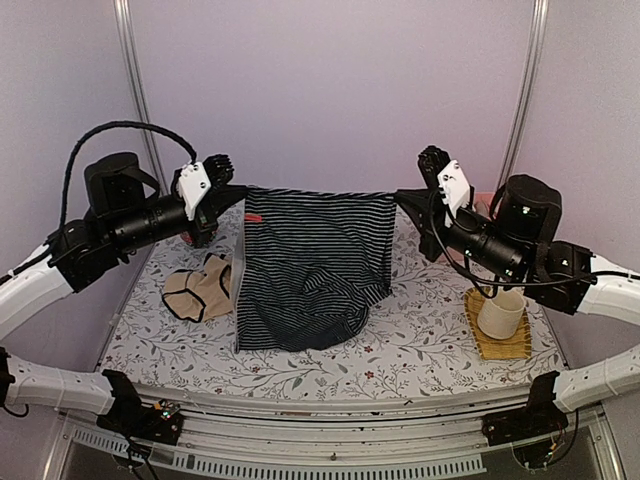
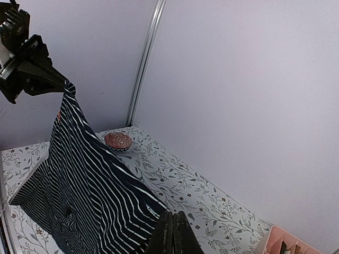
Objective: Roll the underwear
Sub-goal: Flatten out the underwear at the center of the board.
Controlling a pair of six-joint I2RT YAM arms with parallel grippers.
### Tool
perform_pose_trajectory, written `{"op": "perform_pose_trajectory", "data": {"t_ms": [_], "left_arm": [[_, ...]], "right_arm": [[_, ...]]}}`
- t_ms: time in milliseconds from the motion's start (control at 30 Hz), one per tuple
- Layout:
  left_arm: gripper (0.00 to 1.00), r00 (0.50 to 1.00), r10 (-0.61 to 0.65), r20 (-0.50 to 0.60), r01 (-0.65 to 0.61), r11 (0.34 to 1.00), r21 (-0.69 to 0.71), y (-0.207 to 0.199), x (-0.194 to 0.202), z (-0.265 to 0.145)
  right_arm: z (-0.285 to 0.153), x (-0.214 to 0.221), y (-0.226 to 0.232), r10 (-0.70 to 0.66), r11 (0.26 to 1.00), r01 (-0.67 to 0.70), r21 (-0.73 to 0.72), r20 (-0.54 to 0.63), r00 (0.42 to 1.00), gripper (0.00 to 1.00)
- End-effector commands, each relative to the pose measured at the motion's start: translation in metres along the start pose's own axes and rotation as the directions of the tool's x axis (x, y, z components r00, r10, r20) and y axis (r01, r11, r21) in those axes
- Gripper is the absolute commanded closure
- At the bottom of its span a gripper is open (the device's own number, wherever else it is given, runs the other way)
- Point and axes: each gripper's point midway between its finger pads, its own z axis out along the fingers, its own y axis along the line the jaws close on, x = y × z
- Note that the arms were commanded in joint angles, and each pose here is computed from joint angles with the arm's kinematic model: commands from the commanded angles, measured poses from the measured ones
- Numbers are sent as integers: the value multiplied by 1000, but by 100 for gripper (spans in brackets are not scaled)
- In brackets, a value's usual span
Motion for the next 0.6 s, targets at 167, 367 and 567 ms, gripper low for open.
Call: {"op": "perform_pose_trajectory", "data": {"t_ms": [167,367,567], "left_arm": [[100,1000,1,13,-2,994,112,-38,2,-18],[100,999,-2,38,-5,985,171,-60,6,-31],[100,997,-18,70,3,980,198,-69,4,-40]], "right_arm": [[-18,-11,15,28,997,-27,-76,16,999,99],[-27,-10,23,35,994,-34,-109,13,999,99],[-33,-13,18,44,996,-43,-82,19,999,99]]}}
